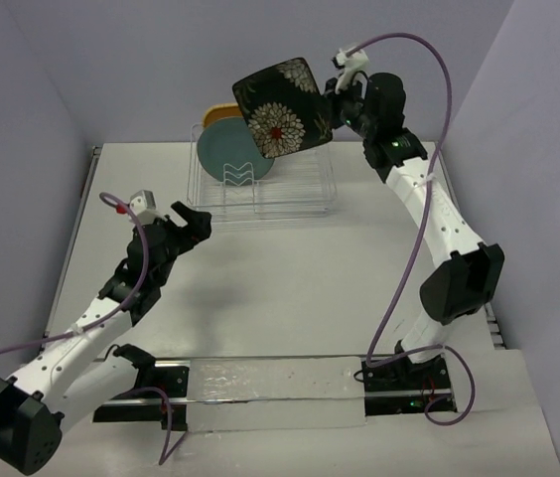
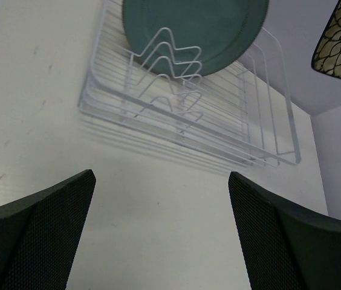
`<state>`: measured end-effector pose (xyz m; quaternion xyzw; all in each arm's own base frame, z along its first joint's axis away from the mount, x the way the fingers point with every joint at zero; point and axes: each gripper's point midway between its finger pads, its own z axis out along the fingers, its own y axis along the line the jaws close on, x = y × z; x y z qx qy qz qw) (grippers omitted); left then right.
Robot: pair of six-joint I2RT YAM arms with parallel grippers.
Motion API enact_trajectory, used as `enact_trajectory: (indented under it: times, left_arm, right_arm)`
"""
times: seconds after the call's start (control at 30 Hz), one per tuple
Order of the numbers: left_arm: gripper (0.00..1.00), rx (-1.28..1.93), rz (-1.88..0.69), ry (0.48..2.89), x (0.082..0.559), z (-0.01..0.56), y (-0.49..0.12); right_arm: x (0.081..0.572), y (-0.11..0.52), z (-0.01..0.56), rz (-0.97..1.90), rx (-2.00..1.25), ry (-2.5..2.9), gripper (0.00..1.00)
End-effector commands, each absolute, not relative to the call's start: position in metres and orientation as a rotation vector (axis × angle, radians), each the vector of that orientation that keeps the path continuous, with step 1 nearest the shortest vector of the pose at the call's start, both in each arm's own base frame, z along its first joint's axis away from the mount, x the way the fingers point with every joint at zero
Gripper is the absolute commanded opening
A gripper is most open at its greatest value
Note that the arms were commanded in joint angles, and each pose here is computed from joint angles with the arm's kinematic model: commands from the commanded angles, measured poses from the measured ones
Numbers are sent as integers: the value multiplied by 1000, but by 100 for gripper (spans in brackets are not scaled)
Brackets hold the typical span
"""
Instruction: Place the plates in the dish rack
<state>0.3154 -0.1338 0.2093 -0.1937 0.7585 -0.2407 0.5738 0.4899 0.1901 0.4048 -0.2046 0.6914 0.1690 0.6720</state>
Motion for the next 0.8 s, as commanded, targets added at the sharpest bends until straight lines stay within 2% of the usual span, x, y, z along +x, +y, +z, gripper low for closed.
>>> enact_trajectory:
  times: [0.0,0.27,0.57,0.77]
  left_arm:
    - [99,-608,-473,1775,301,191,-104]
    - [99,-770,-350,1731,284,180,-67]
    - [99,-817,-306,1714,280,176,-56]
    - [99,-814,-274,1722,280,172,-53]
  right_arm:
    - [480,221,521,153,-707,1094,0]
    - [502,297,474,-165,-1040,956,0]
    - [515,349,445,-330,-1169,876,0]
    - [525,358,436,-446,-1209,832,0]
